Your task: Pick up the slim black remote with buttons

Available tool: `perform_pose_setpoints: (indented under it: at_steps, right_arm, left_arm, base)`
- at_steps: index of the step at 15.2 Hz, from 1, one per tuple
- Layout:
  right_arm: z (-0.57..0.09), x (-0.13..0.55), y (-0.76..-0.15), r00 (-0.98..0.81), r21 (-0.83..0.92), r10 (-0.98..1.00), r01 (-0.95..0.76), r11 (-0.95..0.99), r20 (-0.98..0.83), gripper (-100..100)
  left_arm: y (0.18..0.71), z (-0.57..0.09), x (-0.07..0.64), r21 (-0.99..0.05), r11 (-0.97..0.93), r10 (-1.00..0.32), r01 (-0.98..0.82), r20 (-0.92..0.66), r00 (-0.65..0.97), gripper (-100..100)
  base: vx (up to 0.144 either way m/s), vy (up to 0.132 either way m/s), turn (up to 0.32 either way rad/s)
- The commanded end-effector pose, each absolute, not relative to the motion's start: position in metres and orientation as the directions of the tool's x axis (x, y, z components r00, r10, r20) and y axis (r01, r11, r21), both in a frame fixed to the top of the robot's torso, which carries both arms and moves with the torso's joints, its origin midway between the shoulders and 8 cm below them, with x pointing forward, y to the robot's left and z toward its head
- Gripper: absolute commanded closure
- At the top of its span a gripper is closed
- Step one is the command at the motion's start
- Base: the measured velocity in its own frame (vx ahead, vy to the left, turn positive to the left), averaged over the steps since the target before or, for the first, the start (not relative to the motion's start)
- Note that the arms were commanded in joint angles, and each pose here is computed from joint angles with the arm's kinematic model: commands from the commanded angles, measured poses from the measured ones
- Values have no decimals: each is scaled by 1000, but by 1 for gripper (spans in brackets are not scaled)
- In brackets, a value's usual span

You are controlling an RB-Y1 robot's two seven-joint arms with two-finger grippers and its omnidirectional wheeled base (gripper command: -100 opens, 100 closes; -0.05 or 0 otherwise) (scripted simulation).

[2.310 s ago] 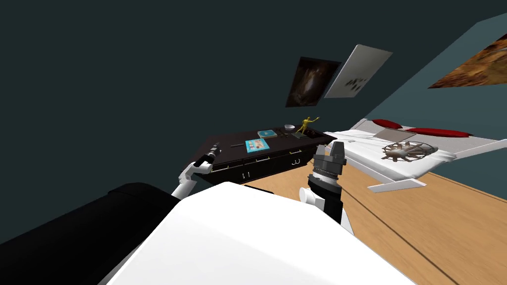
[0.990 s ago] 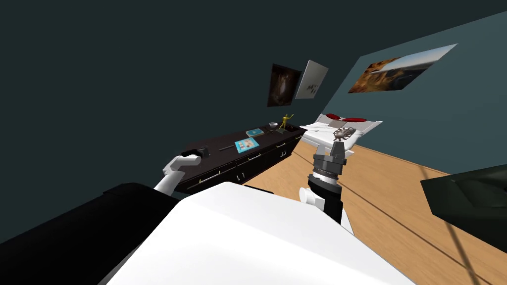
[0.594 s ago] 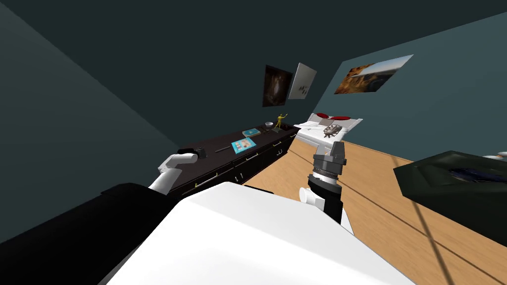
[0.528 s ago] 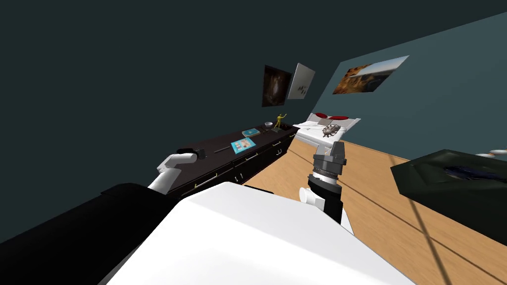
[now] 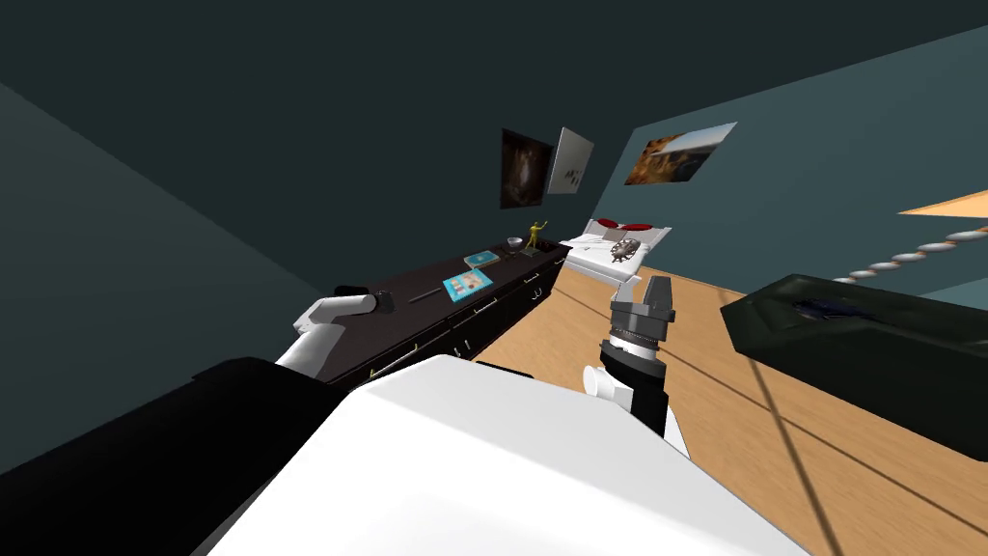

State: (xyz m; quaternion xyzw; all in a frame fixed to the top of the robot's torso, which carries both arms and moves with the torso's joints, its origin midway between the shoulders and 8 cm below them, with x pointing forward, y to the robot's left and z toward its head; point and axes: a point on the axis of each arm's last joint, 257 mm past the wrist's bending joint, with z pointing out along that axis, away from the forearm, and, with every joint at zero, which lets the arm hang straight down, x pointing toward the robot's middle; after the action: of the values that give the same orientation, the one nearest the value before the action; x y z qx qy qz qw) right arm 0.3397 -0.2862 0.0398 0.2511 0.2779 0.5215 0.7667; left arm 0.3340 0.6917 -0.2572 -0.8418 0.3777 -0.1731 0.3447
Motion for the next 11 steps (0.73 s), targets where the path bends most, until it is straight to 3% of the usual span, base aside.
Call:
perform_pose_setpoints:
  at_steps: [1,11]
  right_arm:
    - [40,340,-286,302,675,939,-660,330,-164,0]
    - [40,340,-286,302,675,939,-660,330,-164,0]
  left_arm:
    - [701,-258,324,-676,-538,-720,-503,59,692,-100]
    - [708,-269,285,-516,-715,-605,-471,120,787,-100]
  base:
    - [-6,4,-229]
    - [-8,20,-199]
